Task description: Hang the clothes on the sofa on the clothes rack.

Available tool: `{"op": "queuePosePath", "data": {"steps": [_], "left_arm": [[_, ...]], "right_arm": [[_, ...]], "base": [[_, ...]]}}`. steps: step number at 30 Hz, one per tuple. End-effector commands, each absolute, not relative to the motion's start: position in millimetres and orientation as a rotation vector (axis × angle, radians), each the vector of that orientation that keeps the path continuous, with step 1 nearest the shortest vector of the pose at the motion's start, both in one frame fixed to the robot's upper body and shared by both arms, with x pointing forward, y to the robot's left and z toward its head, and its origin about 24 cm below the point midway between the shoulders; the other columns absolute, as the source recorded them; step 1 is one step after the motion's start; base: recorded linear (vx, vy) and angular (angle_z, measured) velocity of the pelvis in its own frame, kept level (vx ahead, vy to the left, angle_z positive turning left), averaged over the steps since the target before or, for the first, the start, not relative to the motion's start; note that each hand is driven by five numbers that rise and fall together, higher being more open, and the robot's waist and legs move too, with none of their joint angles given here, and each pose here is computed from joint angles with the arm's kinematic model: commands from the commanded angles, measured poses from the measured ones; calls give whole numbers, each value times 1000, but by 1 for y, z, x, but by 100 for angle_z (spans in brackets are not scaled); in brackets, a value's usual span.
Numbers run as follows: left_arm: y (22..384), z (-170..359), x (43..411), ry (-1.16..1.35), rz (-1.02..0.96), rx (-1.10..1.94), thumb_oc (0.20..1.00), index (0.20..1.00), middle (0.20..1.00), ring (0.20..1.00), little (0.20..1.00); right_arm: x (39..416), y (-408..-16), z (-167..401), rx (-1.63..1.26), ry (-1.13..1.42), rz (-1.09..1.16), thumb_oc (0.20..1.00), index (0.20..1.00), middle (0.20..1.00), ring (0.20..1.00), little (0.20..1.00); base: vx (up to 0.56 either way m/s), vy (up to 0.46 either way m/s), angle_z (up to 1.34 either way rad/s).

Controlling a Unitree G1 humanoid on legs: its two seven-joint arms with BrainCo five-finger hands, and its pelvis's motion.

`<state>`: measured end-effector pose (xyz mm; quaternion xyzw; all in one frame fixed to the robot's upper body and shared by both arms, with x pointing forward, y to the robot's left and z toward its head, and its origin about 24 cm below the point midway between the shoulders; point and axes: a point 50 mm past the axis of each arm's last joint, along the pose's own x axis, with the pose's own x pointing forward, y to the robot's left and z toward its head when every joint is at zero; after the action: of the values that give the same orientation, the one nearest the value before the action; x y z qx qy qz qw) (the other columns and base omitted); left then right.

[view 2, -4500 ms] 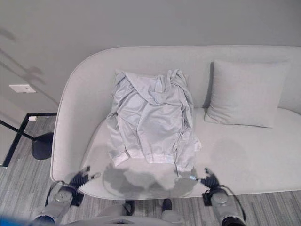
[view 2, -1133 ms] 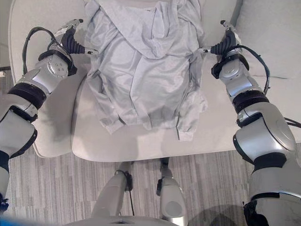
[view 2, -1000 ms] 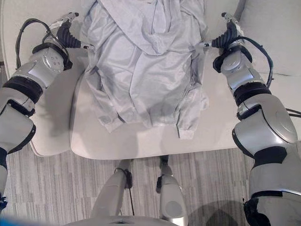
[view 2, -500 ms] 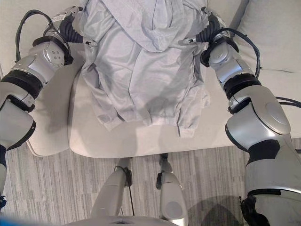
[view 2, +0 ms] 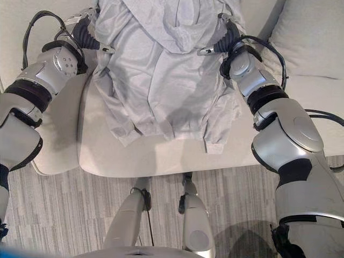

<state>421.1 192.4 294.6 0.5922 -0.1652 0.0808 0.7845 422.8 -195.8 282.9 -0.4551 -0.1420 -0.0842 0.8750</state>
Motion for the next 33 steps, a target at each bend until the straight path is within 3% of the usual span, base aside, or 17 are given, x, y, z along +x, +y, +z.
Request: {"op": "queuePosePath", "data": {"steps": [1,15,26,33], "left_arm": [[192,350,414,-446,293,1251,1000,1000,1000,1000,1000],[194,354,412,-463,303,1254,1000,1000,1000,1000,1000],[202,361,409,-473,337,1253,1000,1000,1000,1000,1000],[198,363,409,-478,331,1248,1000,1000,1000,1000,1000]], "right_arm": [[415,-193,340,-895,-425,-249,1000,1000,1000,1000,1000],[411,-194,350,-879,-473,-266,1000,1000,1000,1000,1000],[399,-250,347,-756,-445,-405,1000,1000,1000,1000,1000],[401,-253,345,-765,-415,-428,1000,1000,1000,1000,1000]], "base": [[0,0,0],[0,0,0],[0,0,0],[0,0,0]]}}
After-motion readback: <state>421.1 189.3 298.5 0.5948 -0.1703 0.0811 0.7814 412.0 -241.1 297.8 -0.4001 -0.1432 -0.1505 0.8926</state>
